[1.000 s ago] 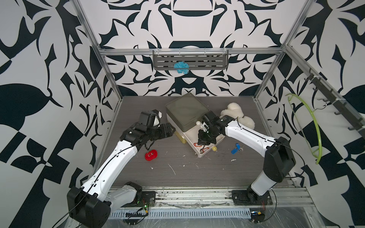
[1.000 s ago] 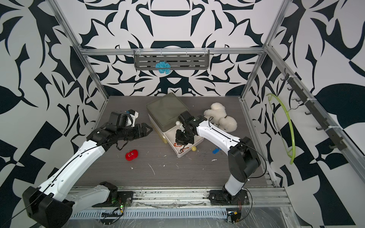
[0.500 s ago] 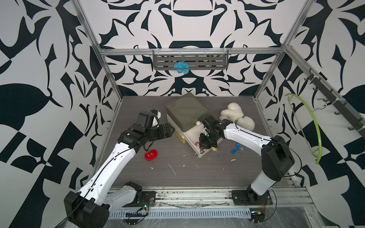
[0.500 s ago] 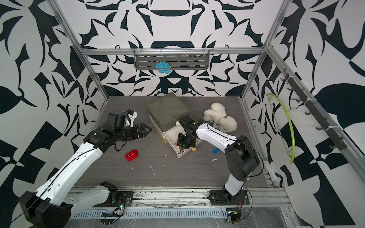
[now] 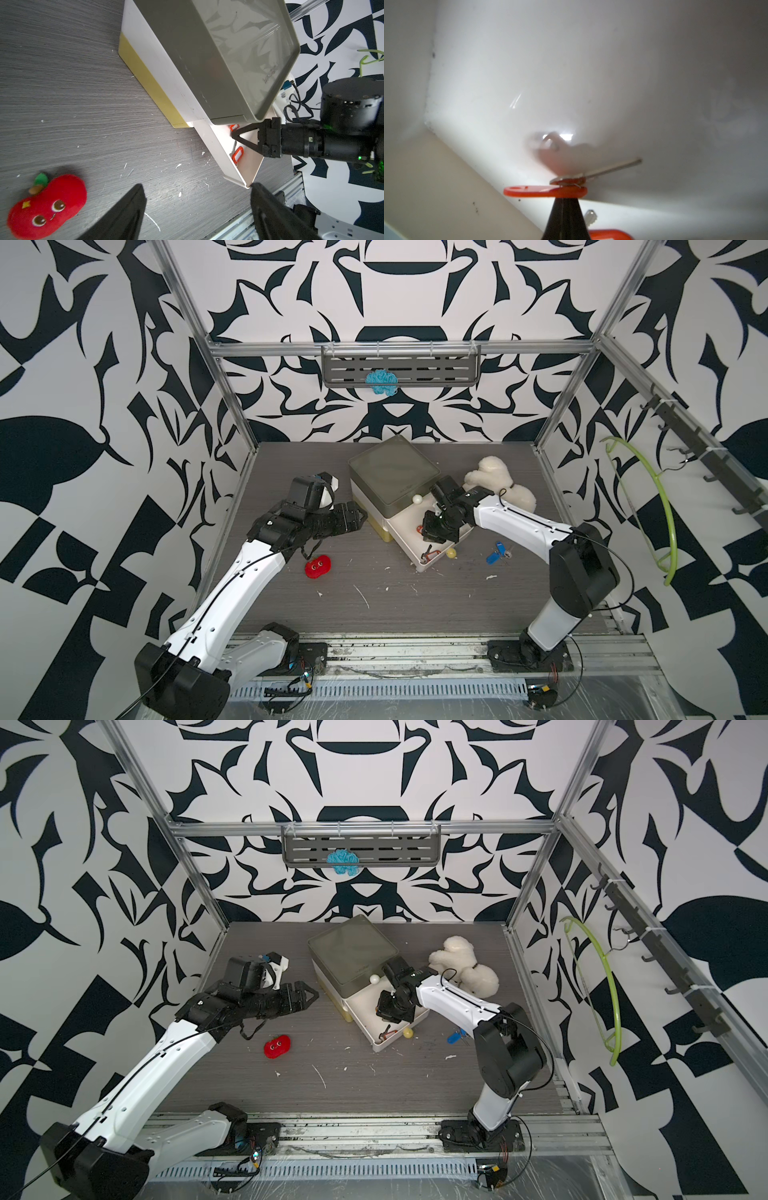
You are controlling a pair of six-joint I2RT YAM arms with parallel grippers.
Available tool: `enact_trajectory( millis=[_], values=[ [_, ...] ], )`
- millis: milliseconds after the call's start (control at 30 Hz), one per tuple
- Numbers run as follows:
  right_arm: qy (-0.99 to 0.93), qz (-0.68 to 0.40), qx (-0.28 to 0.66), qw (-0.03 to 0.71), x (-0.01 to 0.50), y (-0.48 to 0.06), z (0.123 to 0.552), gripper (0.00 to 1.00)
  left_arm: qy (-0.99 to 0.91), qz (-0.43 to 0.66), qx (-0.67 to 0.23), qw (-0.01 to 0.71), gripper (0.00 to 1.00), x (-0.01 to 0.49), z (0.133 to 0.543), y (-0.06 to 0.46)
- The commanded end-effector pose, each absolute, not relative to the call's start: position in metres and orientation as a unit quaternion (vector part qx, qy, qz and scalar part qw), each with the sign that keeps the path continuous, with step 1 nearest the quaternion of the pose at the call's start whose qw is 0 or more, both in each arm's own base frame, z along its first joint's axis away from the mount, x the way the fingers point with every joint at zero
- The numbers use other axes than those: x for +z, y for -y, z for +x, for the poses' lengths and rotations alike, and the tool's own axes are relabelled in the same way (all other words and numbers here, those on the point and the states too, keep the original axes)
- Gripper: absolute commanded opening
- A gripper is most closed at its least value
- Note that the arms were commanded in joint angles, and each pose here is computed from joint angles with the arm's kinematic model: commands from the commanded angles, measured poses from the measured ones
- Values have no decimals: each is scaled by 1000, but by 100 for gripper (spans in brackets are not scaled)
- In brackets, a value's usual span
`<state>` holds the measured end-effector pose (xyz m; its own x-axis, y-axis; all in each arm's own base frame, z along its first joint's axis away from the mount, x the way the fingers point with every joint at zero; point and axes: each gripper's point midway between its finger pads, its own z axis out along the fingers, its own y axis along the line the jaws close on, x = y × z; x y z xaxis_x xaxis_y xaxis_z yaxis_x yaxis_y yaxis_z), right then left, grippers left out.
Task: Take the keys out of the drawer
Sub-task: Move the key to the drawer.
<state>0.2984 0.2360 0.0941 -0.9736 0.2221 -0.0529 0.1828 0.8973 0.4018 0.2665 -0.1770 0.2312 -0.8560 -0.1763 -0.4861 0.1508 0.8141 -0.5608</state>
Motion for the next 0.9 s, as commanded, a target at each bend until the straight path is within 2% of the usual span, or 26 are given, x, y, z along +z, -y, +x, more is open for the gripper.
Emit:
enact_trajectory(
  millis=[0,133,267,367,467,633,767,867],
  values=[
    [-971,116,192,79,103,-222,319,0,-914,1,-302,270,84,233,262,174],
    [-965,104,226,82,116,-229,327,0,-914,1,-302,271,84,233,263,174],
    [-955,89,272,82,143,-244,326,20,-913,0,-304,273,84,233,265,175],
    [-952,86,279,96,167,-242,323,29,-911,-2,-308,275,84,232,268,177],
    [-960,83,242,110,177,-223,318,31,-910,-3,-312,273,84,231,271,180],
    [-972,97,195,93,163,-191,310,34,-905,0,-325,275,84,235,275,185],
    [-975,86,189,74,155,-189,305,40,-904,5,-330,271,84,236,274,188],
    [-978,24,182,97,160,-199,307,45,-904,6,-331,270,84,234,273,188]
  ],
)
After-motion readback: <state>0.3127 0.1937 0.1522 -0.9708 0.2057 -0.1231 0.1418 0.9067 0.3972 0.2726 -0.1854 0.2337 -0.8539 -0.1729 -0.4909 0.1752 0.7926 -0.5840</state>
